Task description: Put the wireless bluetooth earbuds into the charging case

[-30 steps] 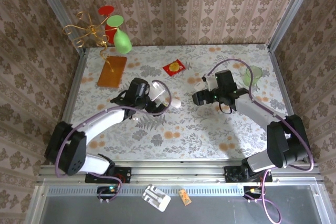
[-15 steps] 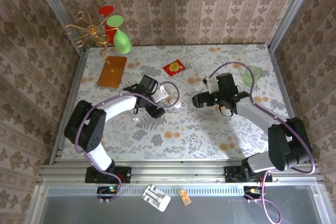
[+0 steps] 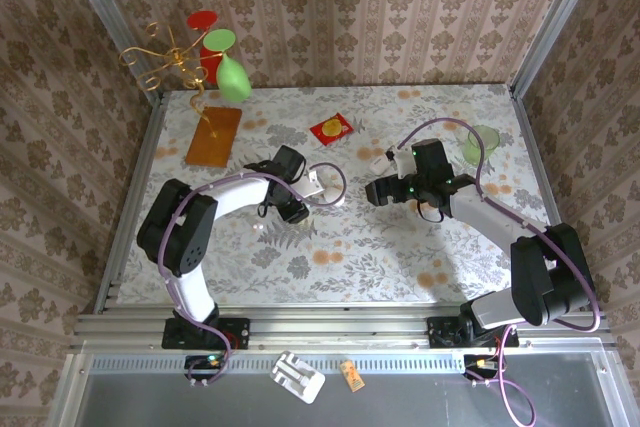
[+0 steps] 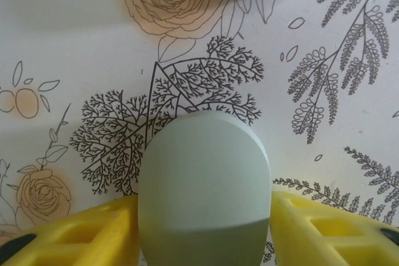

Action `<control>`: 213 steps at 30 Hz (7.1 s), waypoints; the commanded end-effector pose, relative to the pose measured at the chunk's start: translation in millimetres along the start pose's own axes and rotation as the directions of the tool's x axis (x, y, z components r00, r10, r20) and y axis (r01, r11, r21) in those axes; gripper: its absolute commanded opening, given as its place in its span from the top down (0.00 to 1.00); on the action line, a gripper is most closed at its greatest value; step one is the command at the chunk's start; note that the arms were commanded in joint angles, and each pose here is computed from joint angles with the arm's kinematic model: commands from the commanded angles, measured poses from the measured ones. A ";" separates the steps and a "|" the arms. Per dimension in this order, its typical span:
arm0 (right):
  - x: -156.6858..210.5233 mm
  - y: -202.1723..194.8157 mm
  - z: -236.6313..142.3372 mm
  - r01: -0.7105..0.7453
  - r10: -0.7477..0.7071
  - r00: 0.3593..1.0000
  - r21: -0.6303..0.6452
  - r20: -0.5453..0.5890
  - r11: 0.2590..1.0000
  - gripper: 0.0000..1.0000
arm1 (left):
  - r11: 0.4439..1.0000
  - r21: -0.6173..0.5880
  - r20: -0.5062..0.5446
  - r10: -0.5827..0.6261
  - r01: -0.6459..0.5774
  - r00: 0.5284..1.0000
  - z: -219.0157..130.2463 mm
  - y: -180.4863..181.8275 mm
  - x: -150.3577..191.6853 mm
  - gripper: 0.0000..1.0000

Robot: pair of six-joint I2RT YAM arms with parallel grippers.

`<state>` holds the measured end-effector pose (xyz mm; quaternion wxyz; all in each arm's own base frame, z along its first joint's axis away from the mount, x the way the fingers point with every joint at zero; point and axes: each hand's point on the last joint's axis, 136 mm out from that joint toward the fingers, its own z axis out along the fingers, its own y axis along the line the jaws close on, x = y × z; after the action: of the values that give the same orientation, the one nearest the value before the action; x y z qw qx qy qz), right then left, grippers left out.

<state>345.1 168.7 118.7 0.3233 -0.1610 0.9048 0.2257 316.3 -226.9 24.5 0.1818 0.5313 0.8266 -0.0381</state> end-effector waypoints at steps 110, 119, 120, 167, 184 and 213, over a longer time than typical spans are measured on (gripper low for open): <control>-139.8 150.3 -132.8 -0.537 0.641 0.680 -0.837 -0.356 0.104 0.98 | 0.976 0.108 0.992 -0.094 -0.188 0.083 -278.4 -43.2 -176.0 0.26; -138.2 153.0 -126.5 -0.545 0.632 0.682 -0.832 -0.368 0.104 1.00 | 0.965 0.117 0.992 -0.101 -0.234 0.080 -282.1 -50.3 -177.5 0.37; -138.0 153.8 -126.5 -0.545 0.630 0.683 -0.832 -0.369 0.104 1.00 | 0.964 0.119 0.991 -0.102 -0.239 0.081 -282.5 -51.4 -178.0 0.38; -134.5 152.4 -121.5 -0.565 0.639 0.680 -0.813 -0.360 0.144 0.73 | 0.948 0.142 0.986 -0.111 -0.286 0.121 -279.4 -58.2 -180.1 0.72; -113.5 137.9 -134.6 0.021 0.122 0.963 -0.514 0.242 0.858 0.08 | 0.925 0.356 0.925 -0.328 -0.132 0.193 -284.4 -46.8 -160.4 0.75; -145.9 128.8 -110.4 0.148 -0.032 0.936 -0.309 0.351 0.940 0.12 | 0.900 0.392 0.904 -0.338 -0.191 0.261 -300.7 -71.7 -150.2 0.76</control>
<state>321.5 255.3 318.7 0.4025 -0.2296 0.7736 0.4321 250.3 -309.9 318.6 0.5158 0.3528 0.5841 -0.5180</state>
